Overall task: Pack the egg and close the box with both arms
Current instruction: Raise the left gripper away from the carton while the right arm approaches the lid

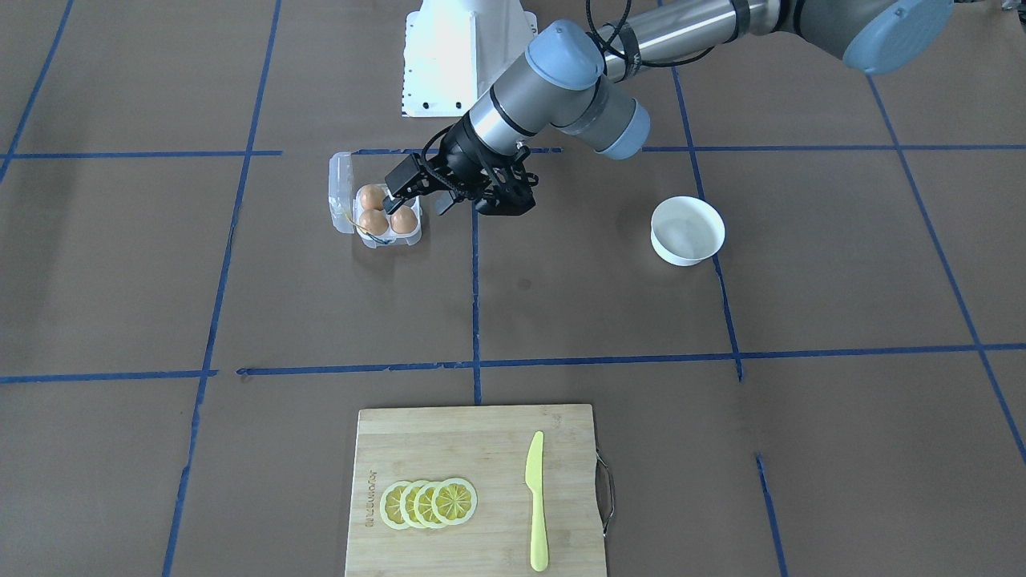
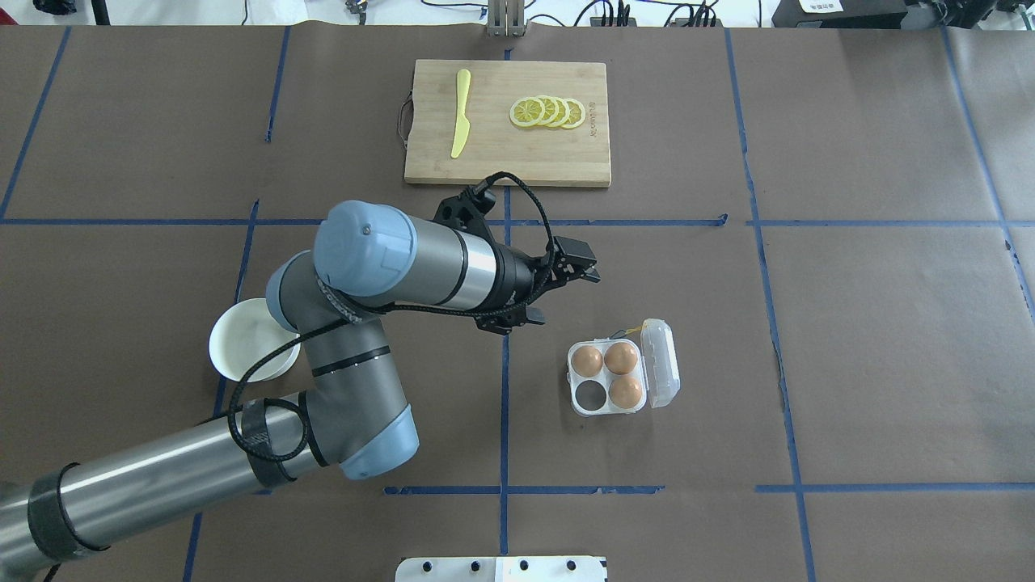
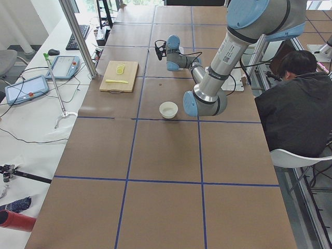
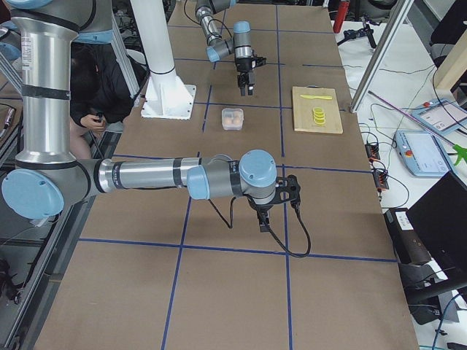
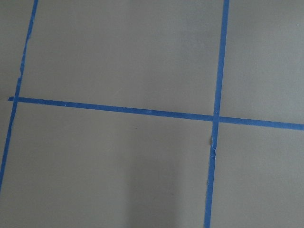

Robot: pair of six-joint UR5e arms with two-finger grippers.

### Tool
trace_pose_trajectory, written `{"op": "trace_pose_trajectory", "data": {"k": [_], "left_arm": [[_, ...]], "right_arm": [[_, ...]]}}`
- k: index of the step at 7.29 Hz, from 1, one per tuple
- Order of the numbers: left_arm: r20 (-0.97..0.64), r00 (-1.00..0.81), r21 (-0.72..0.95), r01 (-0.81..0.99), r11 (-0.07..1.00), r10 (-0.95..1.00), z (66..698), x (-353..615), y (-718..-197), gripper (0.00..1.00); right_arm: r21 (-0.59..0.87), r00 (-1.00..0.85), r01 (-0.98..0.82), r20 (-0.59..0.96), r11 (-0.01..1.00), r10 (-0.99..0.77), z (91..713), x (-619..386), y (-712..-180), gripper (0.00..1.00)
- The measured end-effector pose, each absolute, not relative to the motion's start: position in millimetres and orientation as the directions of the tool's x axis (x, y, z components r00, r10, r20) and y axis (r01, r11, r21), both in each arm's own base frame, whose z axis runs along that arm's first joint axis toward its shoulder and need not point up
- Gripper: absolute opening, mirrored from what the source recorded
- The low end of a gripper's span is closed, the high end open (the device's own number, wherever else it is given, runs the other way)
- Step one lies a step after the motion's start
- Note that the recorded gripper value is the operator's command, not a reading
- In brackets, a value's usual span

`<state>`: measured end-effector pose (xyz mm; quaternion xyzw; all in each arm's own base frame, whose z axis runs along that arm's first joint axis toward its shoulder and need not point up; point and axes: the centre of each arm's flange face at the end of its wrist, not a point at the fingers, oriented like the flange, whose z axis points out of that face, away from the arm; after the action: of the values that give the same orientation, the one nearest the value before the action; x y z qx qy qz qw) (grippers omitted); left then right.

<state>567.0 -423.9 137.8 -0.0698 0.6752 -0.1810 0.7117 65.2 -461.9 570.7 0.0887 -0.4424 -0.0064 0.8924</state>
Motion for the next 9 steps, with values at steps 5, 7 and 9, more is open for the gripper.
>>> {"op": "trace_pose_trajectory", "data": {"k": [5, 7, 9], "left_arm": [[-0.915, 0.31, -0.189, 0.237, 0.953, -0.258, 164, 422, -480, 0.99], [-0.894, 0.379, -0.127, 0.3, 0.945, -0.24, 157, 352, -503, 0.99], [-0.877, 0.446, -0.025, 0.324, 0.946, -0.176, 164, 302, -528, 0.99]], "right_arm": [[0.082, 0.552, -0.154, 0.833, 0.985, 0.017, 468, -64, -449, 0.96], [0.038, 0.505, -0.194, 0.861, 0.98, 0.067, 453, -160, -419, 0.65], [0.012, 0.48, -0.159, 0.875, 0.987, 0.067, 432, -241, -389, 0.0]]}}
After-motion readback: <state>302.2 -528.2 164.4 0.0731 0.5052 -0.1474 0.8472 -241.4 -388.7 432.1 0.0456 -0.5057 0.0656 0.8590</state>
